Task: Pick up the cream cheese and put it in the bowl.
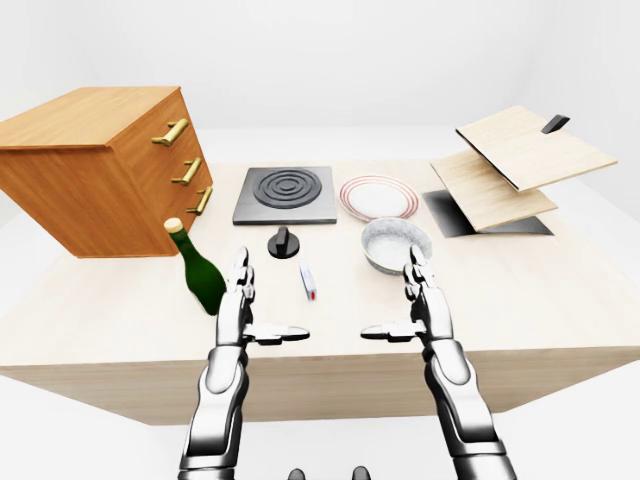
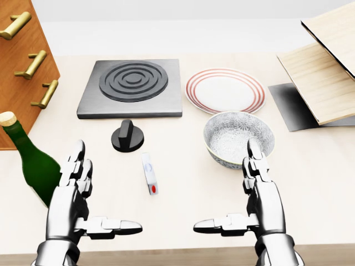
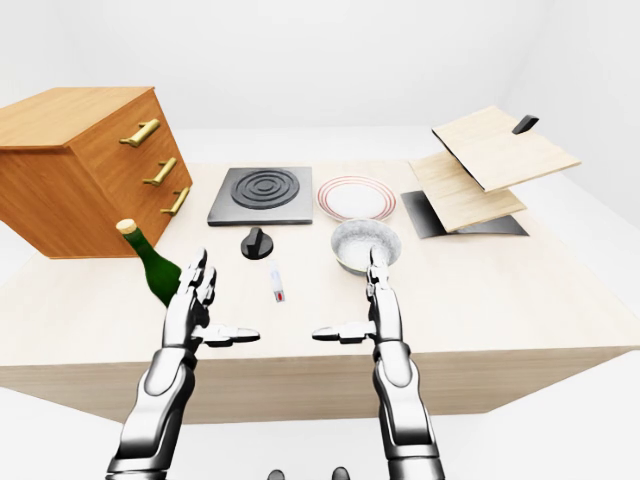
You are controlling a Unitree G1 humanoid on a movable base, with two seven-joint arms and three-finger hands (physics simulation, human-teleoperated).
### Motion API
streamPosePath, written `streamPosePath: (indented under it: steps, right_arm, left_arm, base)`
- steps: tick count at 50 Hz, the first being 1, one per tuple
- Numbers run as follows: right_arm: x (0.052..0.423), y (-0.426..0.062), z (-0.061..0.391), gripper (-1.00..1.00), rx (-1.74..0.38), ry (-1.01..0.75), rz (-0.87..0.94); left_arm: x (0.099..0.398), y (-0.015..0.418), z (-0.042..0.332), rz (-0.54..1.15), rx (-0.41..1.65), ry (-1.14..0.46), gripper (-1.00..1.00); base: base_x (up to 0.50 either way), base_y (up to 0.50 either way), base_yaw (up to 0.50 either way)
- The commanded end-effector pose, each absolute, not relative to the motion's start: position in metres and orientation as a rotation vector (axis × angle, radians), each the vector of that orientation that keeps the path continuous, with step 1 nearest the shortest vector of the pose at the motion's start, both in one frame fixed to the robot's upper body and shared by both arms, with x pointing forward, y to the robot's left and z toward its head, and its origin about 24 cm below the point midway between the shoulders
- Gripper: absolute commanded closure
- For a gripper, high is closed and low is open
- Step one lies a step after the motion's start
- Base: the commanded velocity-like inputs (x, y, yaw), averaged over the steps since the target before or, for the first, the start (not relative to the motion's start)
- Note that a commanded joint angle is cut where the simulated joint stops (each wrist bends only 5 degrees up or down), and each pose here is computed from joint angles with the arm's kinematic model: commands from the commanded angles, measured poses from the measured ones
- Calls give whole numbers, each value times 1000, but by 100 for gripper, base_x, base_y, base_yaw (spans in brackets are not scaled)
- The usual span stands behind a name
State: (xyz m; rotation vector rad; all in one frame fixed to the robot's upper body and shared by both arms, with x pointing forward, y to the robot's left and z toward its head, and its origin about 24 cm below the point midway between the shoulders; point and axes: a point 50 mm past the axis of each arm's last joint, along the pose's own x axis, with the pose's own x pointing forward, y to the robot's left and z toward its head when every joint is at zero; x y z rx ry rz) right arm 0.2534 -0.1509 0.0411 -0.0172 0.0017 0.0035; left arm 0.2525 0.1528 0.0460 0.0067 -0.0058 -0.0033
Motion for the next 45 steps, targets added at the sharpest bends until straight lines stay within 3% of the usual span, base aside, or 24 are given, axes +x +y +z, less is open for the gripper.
streamPosePath:
  steps: [1, 20, 45]
  right_arm:
    - [252, -153, 43, -100, -36, 12, 23]
    - [252, -155, 41, -100, -38, 39, 2]
    - [250, -153, 43, -100, -41, 33, 16]
  left_arm:
    - [248, 162, 65, -2, 8, -49, -100]
    - [243, 161, 59, -2, 20, -45, -100]
    - [242, 160, 58, -12, 14, -37, -100]
  base:
    - [0, 0, 0]
    - [0, 0, 0]
    - [0, -32, 0]
